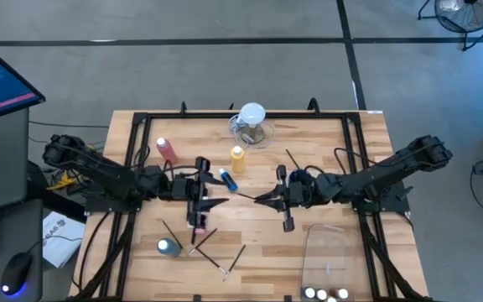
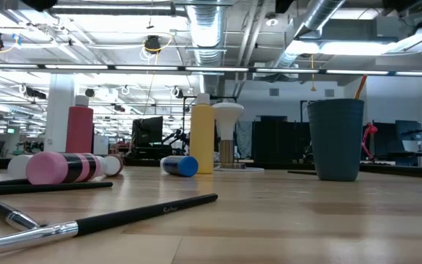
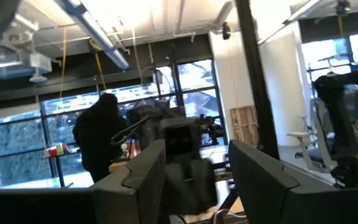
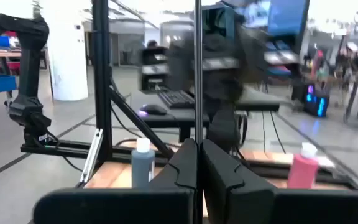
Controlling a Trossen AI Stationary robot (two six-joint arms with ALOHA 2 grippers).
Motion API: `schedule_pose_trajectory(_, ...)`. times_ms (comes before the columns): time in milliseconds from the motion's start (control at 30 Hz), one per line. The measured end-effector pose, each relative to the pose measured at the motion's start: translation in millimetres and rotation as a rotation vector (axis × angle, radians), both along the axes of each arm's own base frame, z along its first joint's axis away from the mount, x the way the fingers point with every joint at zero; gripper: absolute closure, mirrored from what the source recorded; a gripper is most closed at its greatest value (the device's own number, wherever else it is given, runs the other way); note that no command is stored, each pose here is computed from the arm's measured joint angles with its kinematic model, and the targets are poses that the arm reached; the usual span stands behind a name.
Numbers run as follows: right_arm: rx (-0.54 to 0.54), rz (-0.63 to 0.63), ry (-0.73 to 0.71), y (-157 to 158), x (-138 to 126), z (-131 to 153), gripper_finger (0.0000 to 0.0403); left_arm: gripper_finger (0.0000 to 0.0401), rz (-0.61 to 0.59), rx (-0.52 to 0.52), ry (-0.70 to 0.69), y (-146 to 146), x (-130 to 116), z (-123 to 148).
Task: Pick & Place Paint Supplies
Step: Put the top black gold paintbrush into the blue cup
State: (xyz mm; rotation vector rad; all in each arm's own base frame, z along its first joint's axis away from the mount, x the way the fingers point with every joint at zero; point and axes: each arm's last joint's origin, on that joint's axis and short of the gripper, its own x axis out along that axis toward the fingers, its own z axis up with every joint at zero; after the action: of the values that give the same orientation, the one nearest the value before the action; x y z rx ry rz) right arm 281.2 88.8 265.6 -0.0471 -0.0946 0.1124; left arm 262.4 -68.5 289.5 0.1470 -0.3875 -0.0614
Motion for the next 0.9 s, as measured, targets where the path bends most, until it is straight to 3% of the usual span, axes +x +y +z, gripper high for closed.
schedule_pose_trajectory(167,-0.005,0.014,-0.105,7,7,-11,0.0403,0.0235,-0.057,-0.011,-0.027,5,9,-7)
schedule_pose_trajectory(500,0.076,0.023,-0.145,-4,25,-31,0.0403,0.0235,-0.075,-0.034,-0.057,5,11,-8)
schedule_pose_trajectory(900,0.081,0.005,-0.144,-9,30,-37,0.0403,0.0235,-0.078,-0.039,-0.059,5,11,-7)
